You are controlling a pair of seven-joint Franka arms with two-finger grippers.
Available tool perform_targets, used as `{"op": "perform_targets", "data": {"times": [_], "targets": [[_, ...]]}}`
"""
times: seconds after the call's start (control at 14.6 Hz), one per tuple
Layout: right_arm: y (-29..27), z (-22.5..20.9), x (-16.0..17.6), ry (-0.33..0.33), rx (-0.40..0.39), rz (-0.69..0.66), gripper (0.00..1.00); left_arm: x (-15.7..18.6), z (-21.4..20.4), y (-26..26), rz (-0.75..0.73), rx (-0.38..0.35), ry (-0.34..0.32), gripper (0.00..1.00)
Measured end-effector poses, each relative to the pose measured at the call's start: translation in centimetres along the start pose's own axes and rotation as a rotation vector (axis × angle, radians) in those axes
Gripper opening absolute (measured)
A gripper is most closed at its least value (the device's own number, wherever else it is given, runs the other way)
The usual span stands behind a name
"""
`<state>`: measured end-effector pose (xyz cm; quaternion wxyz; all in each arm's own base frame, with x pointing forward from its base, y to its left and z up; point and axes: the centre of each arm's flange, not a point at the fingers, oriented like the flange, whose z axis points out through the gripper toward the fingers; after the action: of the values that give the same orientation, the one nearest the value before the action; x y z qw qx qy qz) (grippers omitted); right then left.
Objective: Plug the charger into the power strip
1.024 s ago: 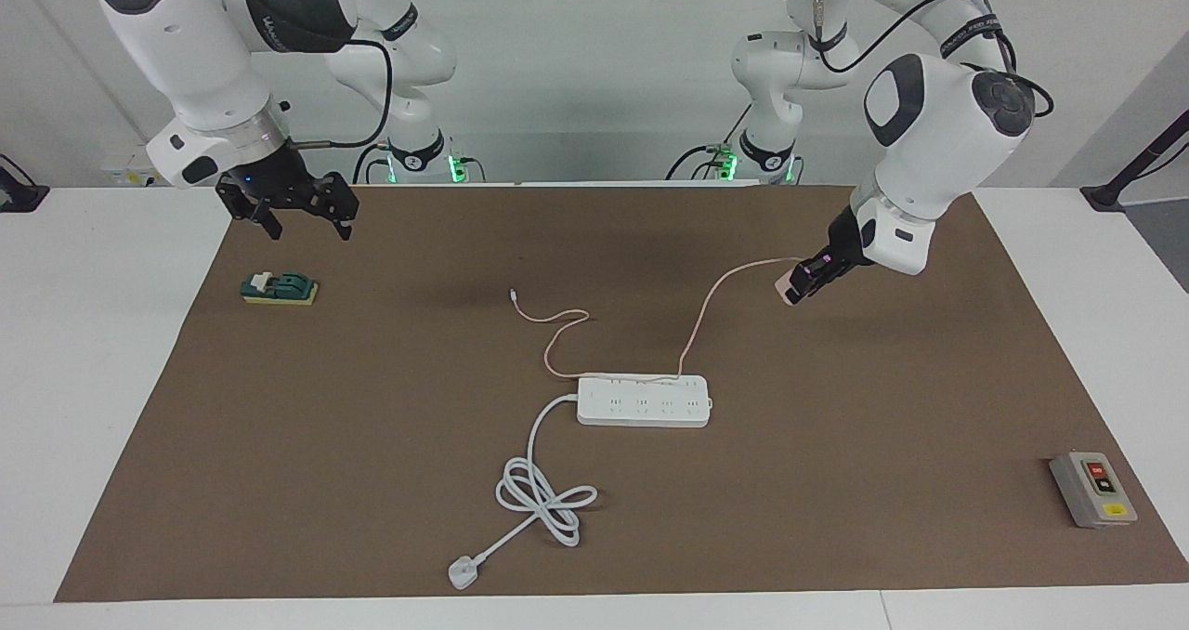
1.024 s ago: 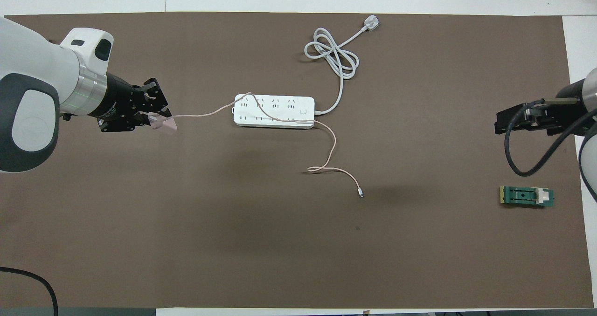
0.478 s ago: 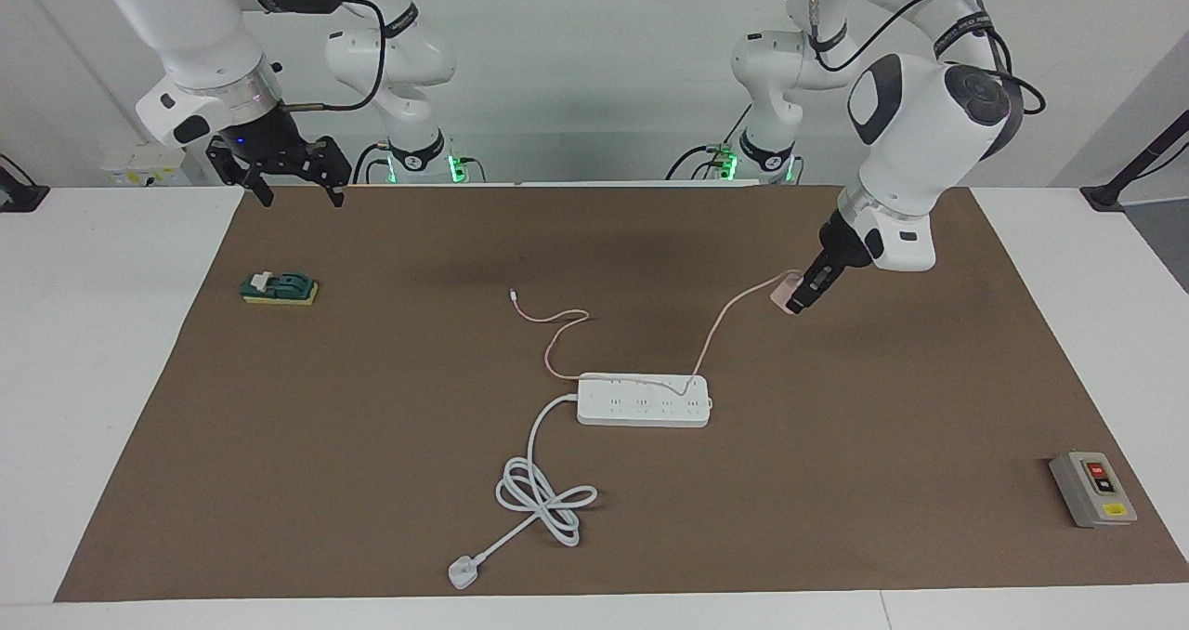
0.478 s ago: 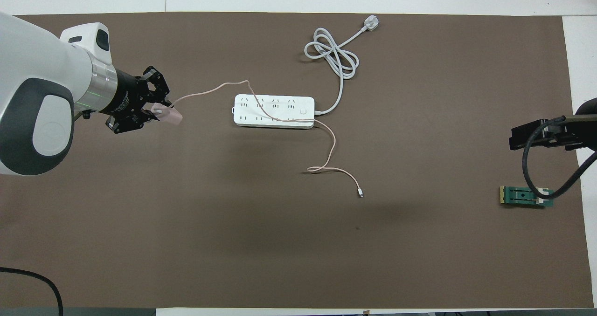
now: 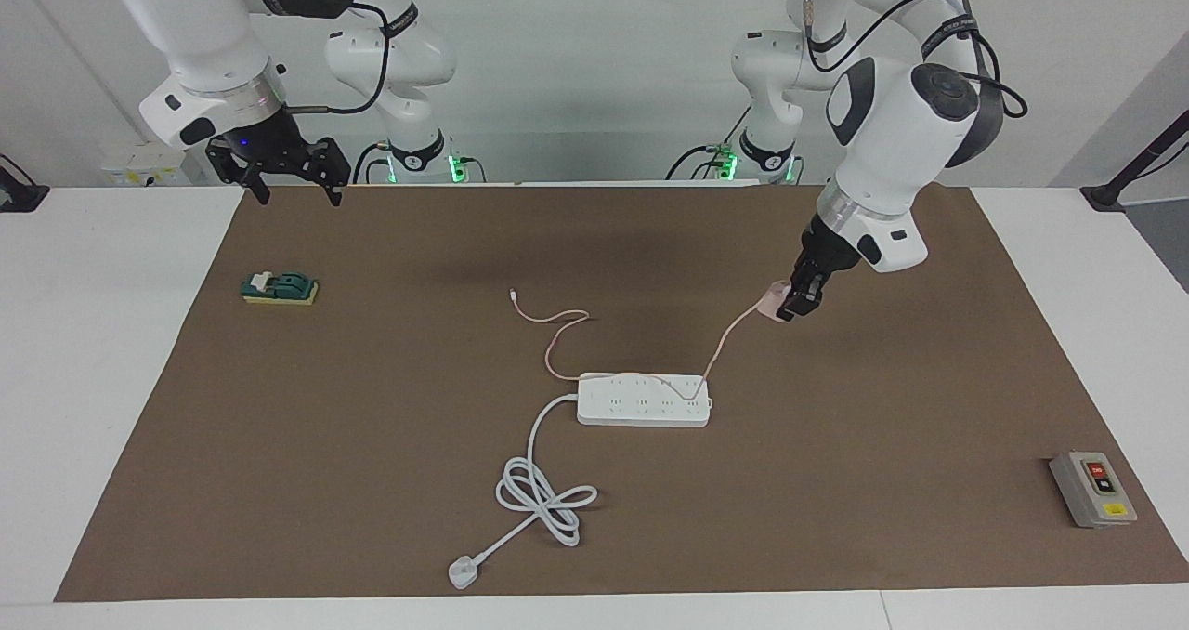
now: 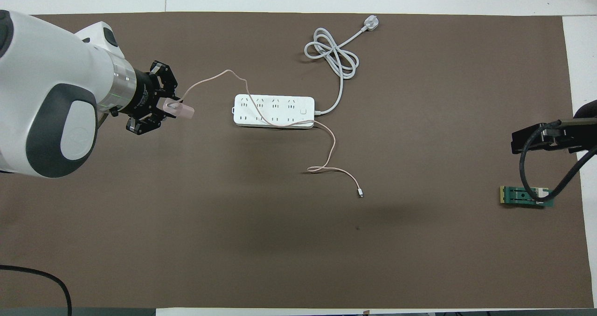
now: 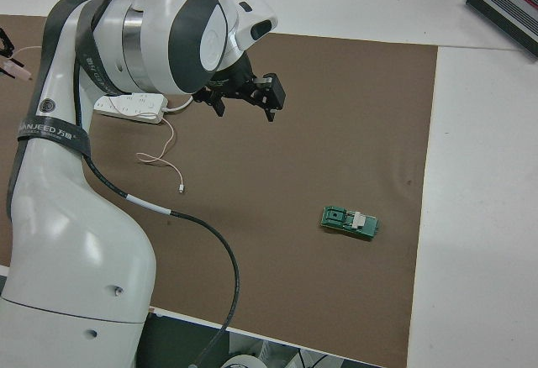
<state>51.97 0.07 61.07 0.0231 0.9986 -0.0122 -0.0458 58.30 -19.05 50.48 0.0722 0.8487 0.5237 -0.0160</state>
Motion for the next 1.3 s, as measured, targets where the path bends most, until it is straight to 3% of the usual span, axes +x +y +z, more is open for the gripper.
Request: {"op": "perform_targets", "data": {"times": [0.34,0.89,1.3], "targets": [[0.0,-0.1,-0.3,-0.013,-0.001,0.0,1.0,-2.9,4.1,1.6,-0.176,0.057,0.063,0.31],[-0.3,-0.4,-0.6,-0.012,-0.002,-0.005,1.0,-6.9,10.7,7.0,-0.326,0.083,0.095,0.31],[-0.3,-0.4,-0.6,-0.012,-0.002,-0.006,1.0,-4.4,11.9,7.8,-0.326,0.074,0.178,0.31]]}}
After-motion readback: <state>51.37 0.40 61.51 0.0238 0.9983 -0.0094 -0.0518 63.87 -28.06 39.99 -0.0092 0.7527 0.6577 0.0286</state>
